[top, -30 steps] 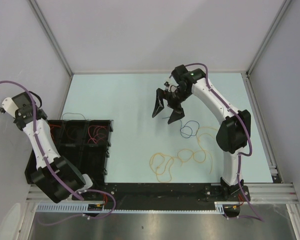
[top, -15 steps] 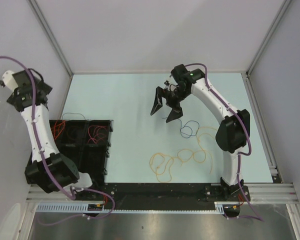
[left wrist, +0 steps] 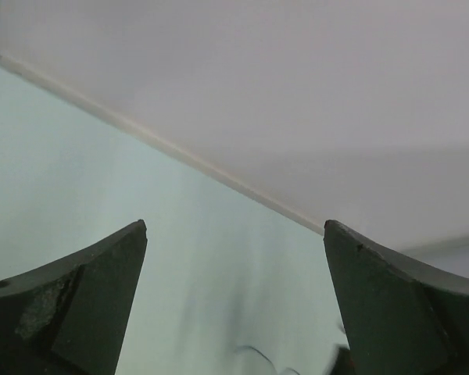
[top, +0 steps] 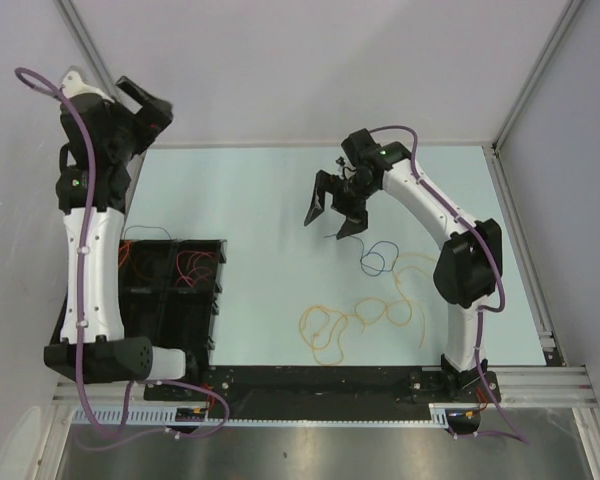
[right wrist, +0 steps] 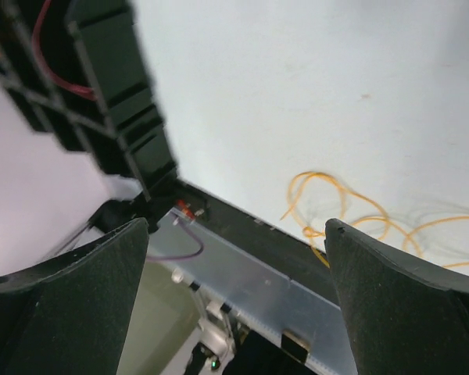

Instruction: Untangle the cables

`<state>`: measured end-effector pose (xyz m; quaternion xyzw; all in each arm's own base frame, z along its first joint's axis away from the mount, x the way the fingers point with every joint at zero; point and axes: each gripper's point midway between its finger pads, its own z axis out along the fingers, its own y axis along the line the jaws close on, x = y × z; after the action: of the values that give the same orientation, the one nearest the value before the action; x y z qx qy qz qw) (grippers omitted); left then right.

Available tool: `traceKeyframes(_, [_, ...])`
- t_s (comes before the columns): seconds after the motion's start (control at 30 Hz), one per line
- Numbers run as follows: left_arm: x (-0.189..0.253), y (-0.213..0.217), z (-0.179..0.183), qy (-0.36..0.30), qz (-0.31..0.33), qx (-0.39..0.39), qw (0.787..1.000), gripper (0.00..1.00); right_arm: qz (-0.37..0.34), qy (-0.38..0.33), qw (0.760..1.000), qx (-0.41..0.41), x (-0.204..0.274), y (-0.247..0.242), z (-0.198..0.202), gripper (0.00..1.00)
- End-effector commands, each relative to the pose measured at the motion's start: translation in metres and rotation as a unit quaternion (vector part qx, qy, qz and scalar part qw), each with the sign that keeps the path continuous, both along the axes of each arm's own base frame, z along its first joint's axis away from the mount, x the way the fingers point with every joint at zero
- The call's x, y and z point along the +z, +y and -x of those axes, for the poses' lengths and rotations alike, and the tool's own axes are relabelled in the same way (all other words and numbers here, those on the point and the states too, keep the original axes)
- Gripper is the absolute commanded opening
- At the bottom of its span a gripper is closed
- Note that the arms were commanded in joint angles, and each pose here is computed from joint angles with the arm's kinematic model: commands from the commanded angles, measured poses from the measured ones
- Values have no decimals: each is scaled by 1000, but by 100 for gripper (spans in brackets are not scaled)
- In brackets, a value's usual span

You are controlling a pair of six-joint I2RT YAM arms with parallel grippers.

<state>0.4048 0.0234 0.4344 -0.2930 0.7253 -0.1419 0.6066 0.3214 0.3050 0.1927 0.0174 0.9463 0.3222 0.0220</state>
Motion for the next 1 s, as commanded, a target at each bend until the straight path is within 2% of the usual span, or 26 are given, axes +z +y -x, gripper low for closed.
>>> traceKeyframes(0.0, [64, -107, 24, -136, 117, -236, 955, 100, 69, -54, 995, -58, 3, -32, -8, 100])
traceKeyframes(0.03, [71, -119, 28, -151, 133, -260, 944, 100, 79, -49, 994, -64, -2, -39, -4, 100])
traceKeyframes(0.07, [85, -147, 37, -177, 144, -307, 924, 100, 98, -55, 991, -75, -5, -46, -6, 100])
traceKeyframes(0.13, [103, -175, 57, -197, 181, -362, 893, 100, 128, -55, 986, -89, -13, -60, -3, 100])
traceKeyframes(0.17, [116, -192, 68, -226, 193, -393, 870, 100, 161, -60, 980, -105, -21, -77, 0, 100])
traceKeyframes(0.2, [127, -201, 82, -228, 236, -415, 849, 100, 176, -61, 976, -109, -27, -84, 3, 100])
traceKeyframes(0.3, [157, -218, 111, -268, 294, -460, 794, 100, 218, -76, 965, -122, -46, -105, 8, 100])
traceKeyframes(0.37, [171, -222, 123, -280, 312, -469, 777, 100, 255, -85, 954, -131, -55, -120, 8, 100])
traceKeyframes(0.43, [176, -224, 127, -270, 359, -480, 754, 100, 274, -87, 949, -127, -67, -127, 11, 100])
traceKeyframes(0.47, [184, -223, 133, -291, 373, -493, 730, 100, 273, -90, 950, -125, -72, -126, 11, 100])
traceKeyframes(0.5, [189, -221, 138, -279, 423, -499, 703, 100, 264, -98, 951, -124, -80, -124, 7, 100])
traceKeyframes(0.53, [202, -216, 146, -308, 441, -505, 675, 100, 257, -102, 954, -118, -83, -122, 5, 100])
traceKeyframes(0.57, [207, -214, 150, -300, 472, -509, 654, 100, 246, -116, 955, -118, -84, -117, -4, 100])
traceKeyframes(0.63, [216, -211, 149, -294, 497, -505, 641, 100, 246, -125, 955, -111, -91, -116, -12, 97])
traceKeyframes(0.7, [237, -204, 161, -302, 518, -515, 612, 100, 244, -136, 954, -107, -97, -113, -21, 96])
traceKeyframes(0.8, [257, -193, 168, -304, 566, -525, 559, 100, 253, -140, 952, -100, -112, -108, -29, 92])
traceKeyframes(0.87, [262, -181, 166, -302, 613, -519, 513, 100, 249, -144, 954, -91, -124, -99, -32, 89])
traceKeyframes(0.97, [268, -163, 167, -314, 645, -516, 467, 100, 254, -138, 954, -75, -143, -87, -31, 88])
